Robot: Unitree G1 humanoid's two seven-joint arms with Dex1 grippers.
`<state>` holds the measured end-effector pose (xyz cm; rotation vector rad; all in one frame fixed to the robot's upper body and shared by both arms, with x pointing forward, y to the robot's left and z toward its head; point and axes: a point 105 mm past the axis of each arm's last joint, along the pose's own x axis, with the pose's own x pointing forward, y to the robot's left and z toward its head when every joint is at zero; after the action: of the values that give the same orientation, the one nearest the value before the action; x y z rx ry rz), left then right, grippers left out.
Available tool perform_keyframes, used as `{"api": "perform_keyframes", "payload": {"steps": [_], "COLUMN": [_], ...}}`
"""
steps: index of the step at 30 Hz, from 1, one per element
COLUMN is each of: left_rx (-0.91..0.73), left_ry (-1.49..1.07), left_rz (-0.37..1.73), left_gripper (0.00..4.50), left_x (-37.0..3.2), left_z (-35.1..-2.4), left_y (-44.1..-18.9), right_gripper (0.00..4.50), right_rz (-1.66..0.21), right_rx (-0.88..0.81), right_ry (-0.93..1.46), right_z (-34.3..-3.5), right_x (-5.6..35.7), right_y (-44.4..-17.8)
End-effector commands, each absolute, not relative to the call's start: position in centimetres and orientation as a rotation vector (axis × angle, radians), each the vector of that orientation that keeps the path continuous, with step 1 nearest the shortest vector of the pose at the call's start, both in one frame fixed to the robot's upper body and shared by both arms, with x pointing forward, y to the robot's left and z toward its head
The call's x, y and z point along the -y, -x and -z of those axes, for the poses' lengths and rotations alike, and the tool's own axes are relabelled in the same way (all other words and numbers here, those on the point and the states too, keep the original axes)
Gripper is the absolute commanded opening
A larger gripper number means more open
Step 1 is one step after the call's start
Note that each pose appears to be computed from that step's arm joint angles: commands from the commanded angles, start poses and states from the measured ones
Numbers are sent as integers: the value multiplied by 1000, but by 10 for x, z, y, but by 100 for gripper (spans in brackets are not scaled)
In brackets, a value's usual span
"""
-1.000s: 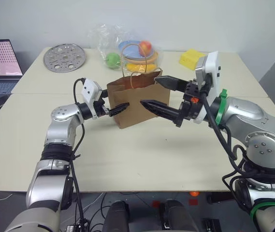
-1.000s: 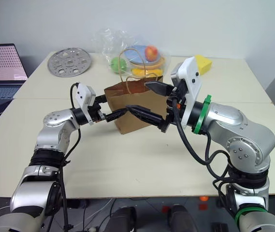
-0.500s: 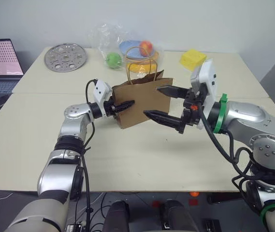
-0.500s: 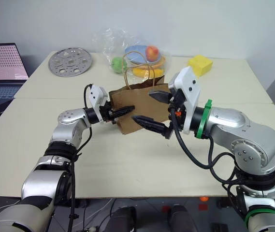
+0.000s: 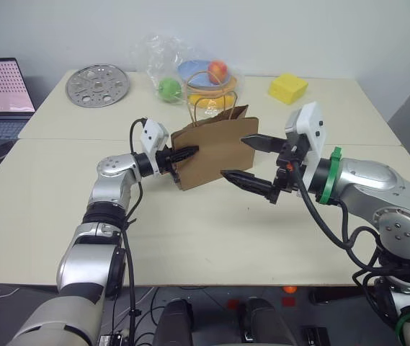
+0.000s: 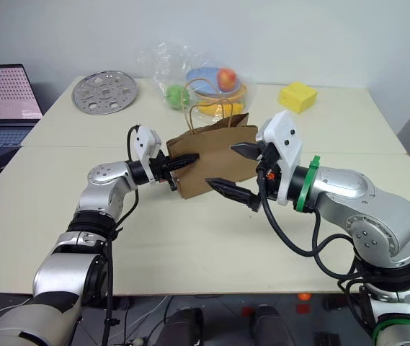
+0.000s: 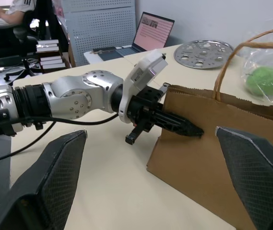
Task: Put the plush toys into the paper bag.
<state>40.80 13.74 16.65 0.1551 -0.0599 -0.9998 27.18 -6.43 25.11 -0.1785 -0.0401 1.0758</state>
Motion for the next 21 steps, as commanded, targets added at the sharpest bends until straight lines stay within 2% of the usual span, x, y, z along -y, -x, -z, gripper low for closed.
{"api": "perform_keyframes", "payload": {"steps": [1,6,11,15,20,21], "left_rx": [149,83,72,41,23,22], "left_ry": [-158,-199,-167,-190,-169,-174], "left_rz": [1073,1326,1430,1448,1454,1459], "left_gripper": [3,3,3,3,3,47], "left_x": [-135,-122,-109,-100,-96,-95], "left_z": [-209,-212,-210,-186,-174,-173], "left_y": [-402,-376,-368,-368,-369,-368], "right_gripper": [450,450,450,450,450,450], "right_rz": [-1055,-1143,-1189,-1186,-1169,-1168], "right_rx": [102,29,-52,-70,-69,-68], "right_ry": [207,184,209,207,199,195], "right_z": [-273,-292,-287,-283,-281,-281], "right_x": [85,105,107,106,105,105], "right_y": [-261,-242,-231,-229,-230,-230]}}
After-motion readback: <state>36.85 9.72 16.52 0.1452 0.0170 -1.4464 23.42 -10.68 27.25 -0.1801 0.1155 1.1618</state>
